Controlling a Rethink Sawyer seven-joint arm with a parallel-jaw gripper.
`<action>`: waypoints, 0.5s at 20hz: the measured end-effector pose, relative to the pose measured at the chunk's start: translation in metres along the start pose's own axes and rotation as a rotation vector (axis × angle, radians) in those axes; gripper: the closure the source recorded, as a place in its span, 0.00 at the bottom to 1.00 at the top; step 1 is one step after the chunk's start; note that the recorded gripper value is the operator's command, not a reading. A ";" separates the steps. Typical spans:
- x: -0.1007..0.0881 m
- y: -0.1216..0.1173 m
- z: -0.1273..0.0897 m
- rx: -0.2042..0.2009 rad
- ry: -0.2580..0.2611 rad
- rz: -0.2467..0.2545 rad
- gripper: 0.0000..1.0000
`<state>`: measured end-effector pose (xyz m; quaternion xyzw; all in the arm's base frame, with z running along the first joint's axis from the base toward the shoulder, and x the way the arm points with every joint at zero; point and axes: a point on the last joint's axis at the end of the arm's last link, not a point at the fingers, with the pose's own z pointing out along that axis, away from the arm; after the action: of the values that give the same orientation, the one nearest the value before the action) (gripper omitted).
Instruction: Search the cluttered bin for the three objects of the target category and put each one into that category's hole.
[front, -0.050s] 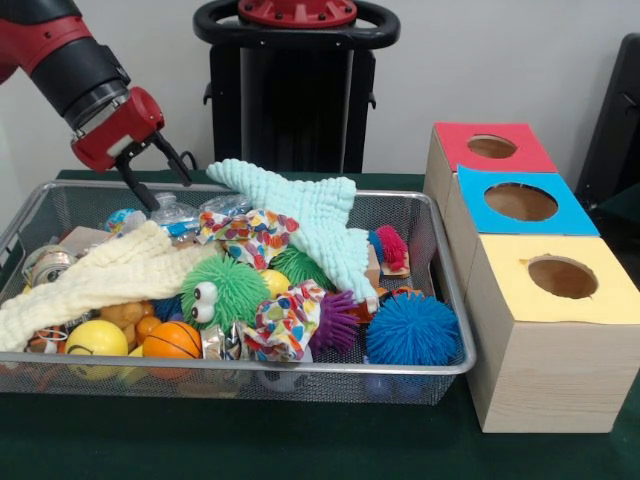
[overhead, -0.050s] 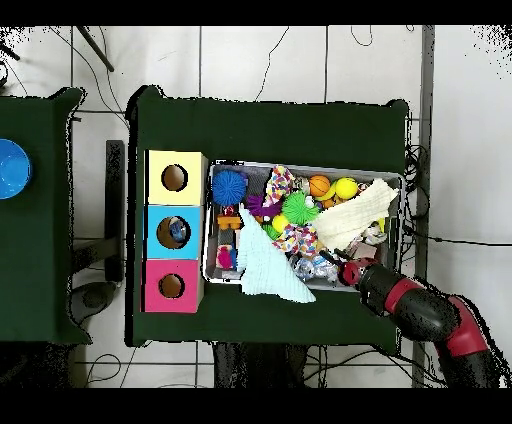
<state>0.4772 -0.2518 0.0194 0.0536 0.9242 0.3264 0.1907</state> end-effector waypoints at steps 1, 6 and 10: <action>0.000 0.000 0.001 -0.002 0.000 0.000 0.00; 0.001 -0.004 0.003 -0.002 -0.001 -0.005 0.00; -0.001 -0.009 0.004 0.006 -0.004 0.000 0.00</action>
<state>0.4799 -0.2568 0.0106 0.0546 0.9248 0.3236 0.1927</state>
